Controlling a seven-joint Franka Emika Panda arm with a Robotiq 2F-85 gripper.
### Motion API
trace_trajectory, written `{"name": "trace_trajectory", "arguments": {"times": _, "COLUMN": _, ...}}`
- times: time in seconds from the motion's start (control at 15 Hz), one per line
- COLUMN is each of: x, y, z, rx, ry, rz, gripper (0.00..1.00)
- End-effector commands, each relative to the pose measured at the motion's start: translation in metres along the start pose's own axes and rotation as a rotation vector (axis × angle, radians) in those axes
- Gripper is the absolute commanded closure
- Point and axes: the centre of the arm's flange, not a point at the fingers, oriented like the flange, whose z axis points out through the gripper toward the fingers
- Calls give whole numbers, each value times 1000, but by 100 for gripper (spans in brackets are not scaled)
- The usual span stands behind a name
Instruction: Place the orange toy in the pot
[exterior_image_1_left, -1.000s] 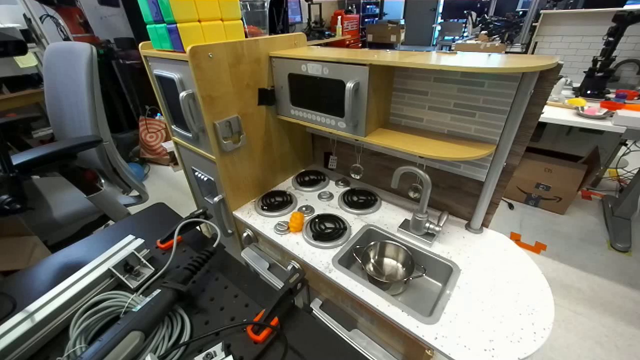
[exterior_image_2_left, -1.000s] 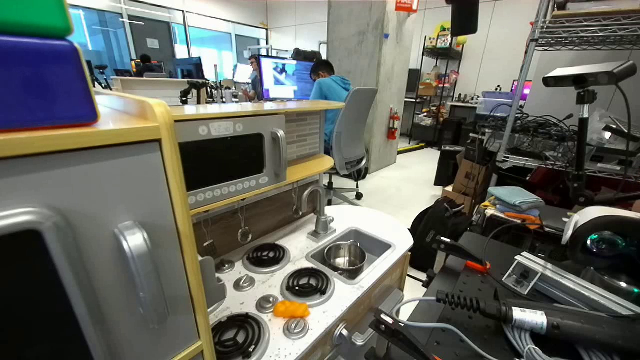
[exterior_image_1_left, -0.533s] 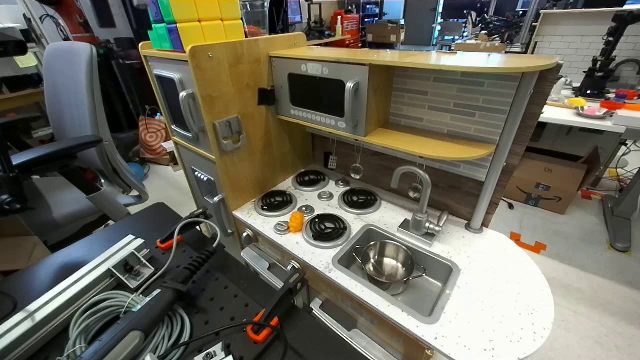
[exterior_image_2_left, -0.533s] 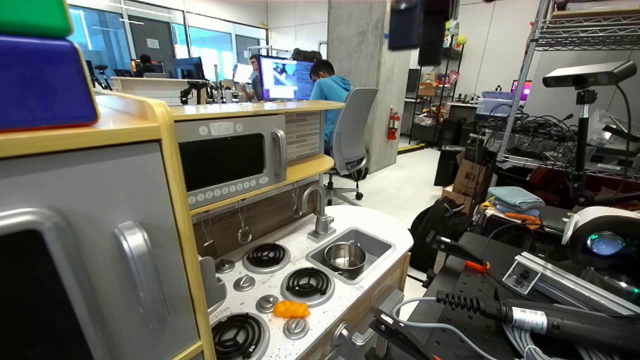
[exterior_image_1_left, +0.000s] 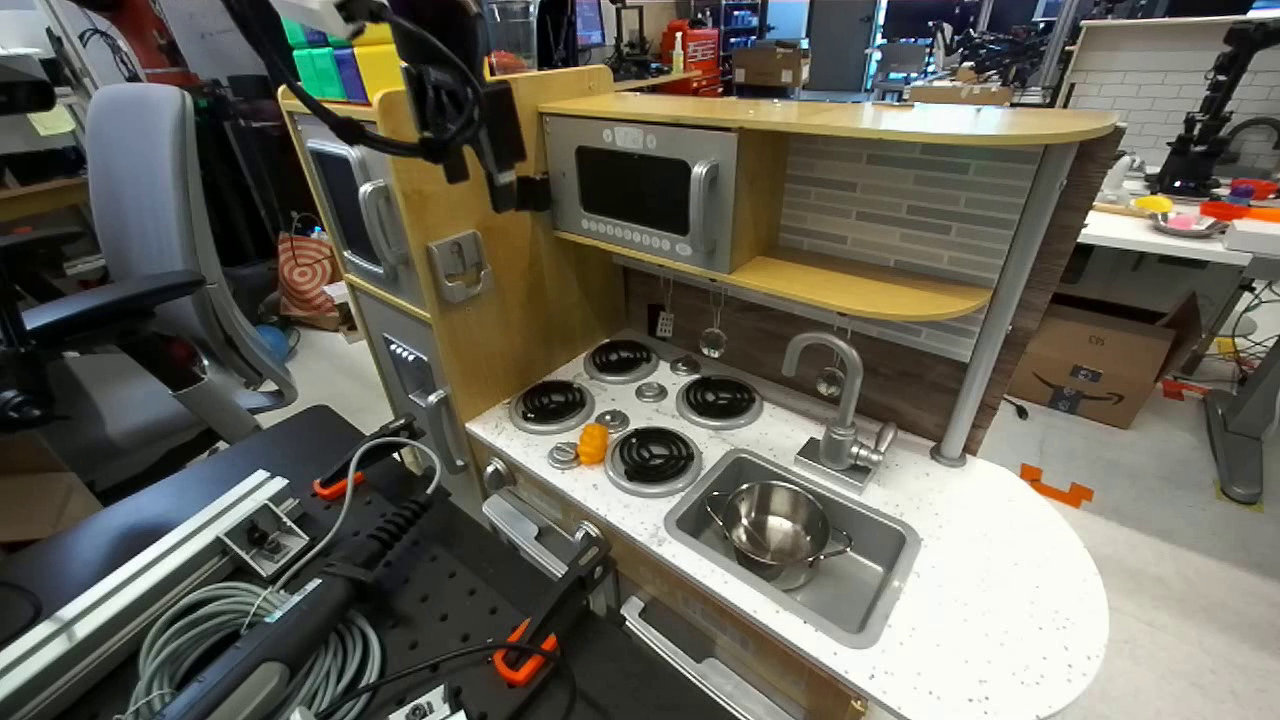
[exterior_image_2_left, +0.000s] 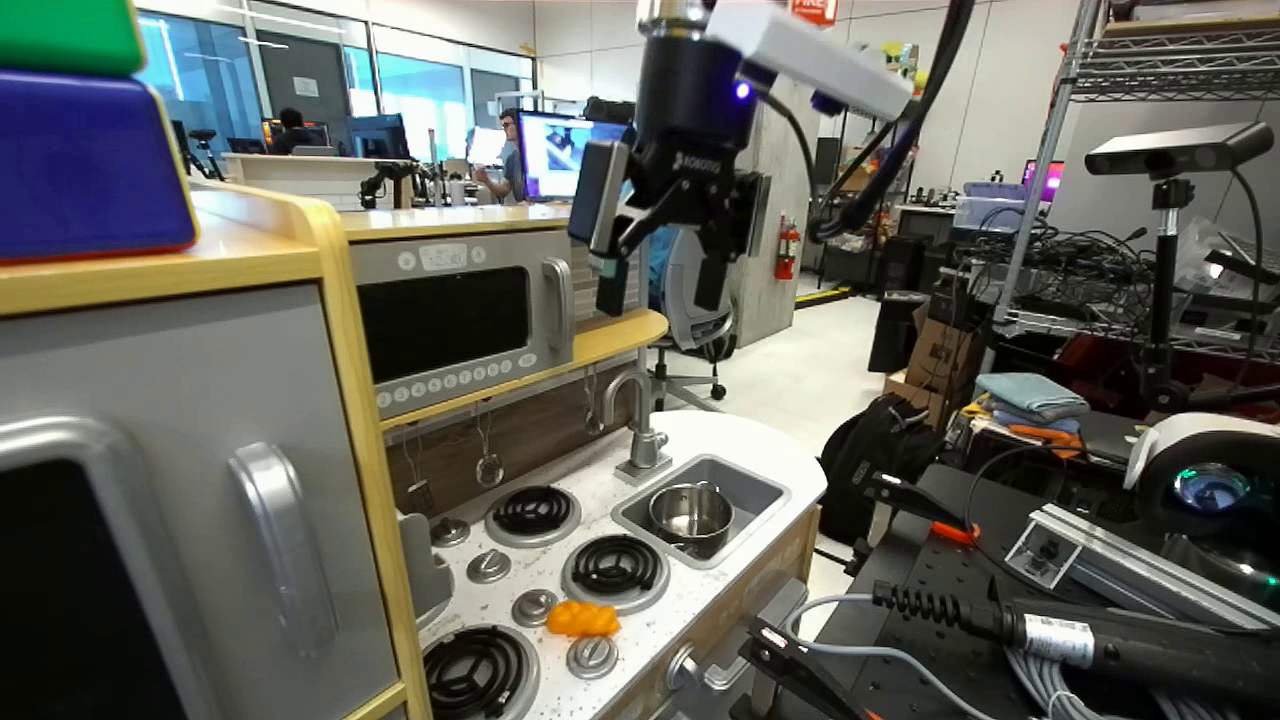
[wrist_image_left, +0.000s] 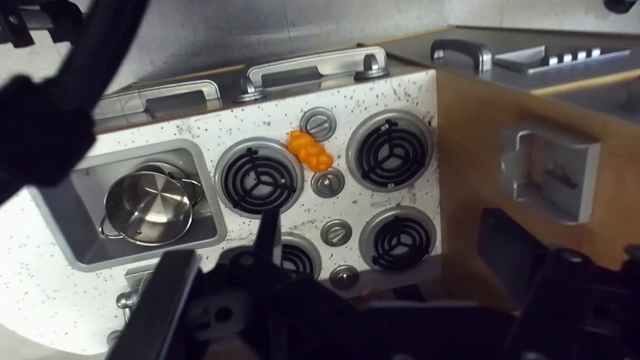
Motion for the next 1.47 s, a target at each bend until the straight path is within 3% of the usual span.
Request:
{"name": "trace_trajectory", "arguments": {"times": 0.0, "x": 47, "y": -4, "z": 11, "rx": -87, "ry": -17, "rz": 19, "gripper": 0}}
{"name": "trace_trajectory", "arguments": {"times": 0.07, "x": 21, "y": 5, "z": 18, "rx": -33, "ry": 0, "rz": 14, "gripper": 0}}
{"name": "trace_trajectory", "arguments": {"times": 0.27, "x": 37, "y": 5, "z": 20, "rx": -70, "ry": -4, "rz": 17, "gripper": 0}}
{"name": "trace_trajectory", "arguments": {"times": 0.33, "x": 33, "y": 14, "z": 13, "rx": -110, "ry": -42, "rz": -123, "gripper": 0}}
{"name": "trace_trajectory", "arguments": {"times": 1.13, "x": -16, "y": 75, "z": 57, "rx": -22, "ry": -280, "rz": -758, "gripper": 0}}
{"name": "trace_trajectory", "arguments": {"times": 1.27, "x": -33, "y": 77, "z": 64, "rx": -74, "ry": -389, "rz": -812, "gripper": 0}}
{"name": "trace_trajectory", "arguments": {"times": 1.33, "x": -17, "y": 71, "z": 73, "rx": -34, "ry": -327, "rz": -755, "gripper": 0}}
{"name": "trace_trajectory", "arguments": {"times": 1.4, "x": -22, "y": 73, "z": 76, "rx": -47, "ry": -363, "rz": -771, "gripper": 0}}
